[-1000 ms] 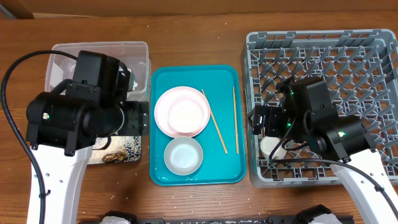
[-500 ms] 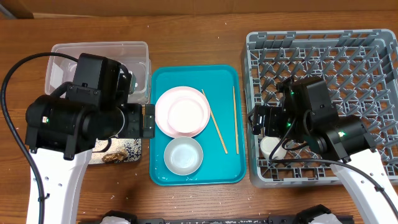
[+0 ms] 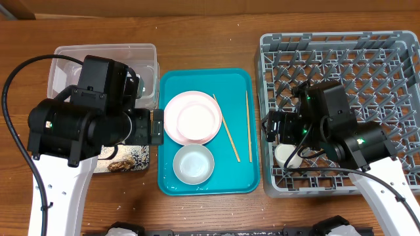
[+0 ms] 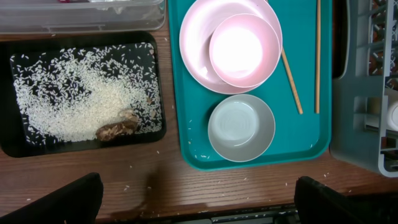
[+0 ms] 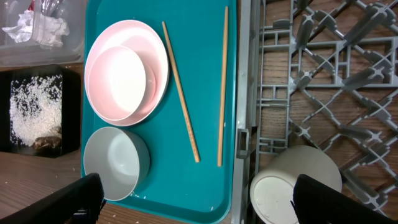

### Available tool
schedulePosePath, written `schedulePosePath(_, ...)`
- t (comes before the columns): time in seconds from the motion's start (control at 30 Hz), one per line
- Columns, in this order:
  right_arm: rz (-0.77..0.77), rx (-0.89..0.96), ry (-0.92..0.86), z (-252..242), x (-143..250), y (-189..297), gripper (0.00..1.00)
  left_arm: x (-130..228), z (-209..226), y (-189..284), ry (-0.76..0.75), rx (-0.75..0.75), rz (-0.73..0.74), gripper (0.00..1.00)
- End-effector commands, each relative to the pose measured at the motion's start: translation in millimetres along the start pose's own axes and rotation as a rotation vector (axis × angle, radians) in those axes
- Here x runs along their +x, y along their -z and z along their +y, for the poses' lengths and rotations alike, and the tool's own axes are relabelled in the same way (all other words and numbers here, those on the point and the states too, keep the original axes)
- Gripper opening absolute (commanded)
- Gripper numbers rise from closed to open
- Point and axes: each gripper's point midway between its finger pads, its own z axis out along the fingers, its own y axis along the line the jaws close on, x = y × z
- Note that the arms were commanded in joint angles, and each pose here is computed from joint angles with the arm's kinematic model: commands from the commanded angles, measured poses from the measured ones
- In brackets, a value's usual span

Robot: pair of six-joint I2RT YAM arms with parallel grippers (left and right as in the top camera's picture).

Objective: Sort waste into correct bins and load items into the dishwasher
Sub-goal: 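Open the left gripper to release the tissue into the bin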

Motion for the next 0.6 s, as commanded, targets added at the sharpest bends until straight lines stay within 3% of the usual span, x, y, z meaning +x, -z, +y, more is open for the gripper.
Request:
schedulePosePath(0.0,-0.025,-0.011,0.013,5,-6,5,1.00,1,-3,-3,0.004,0.010,0.012,1.00)
schedulePosePath(0.57,-0.025,-0.011,0.013,5,-6,5,1.00,7,-2,16,0.000,0.025,-0.057,1.00)
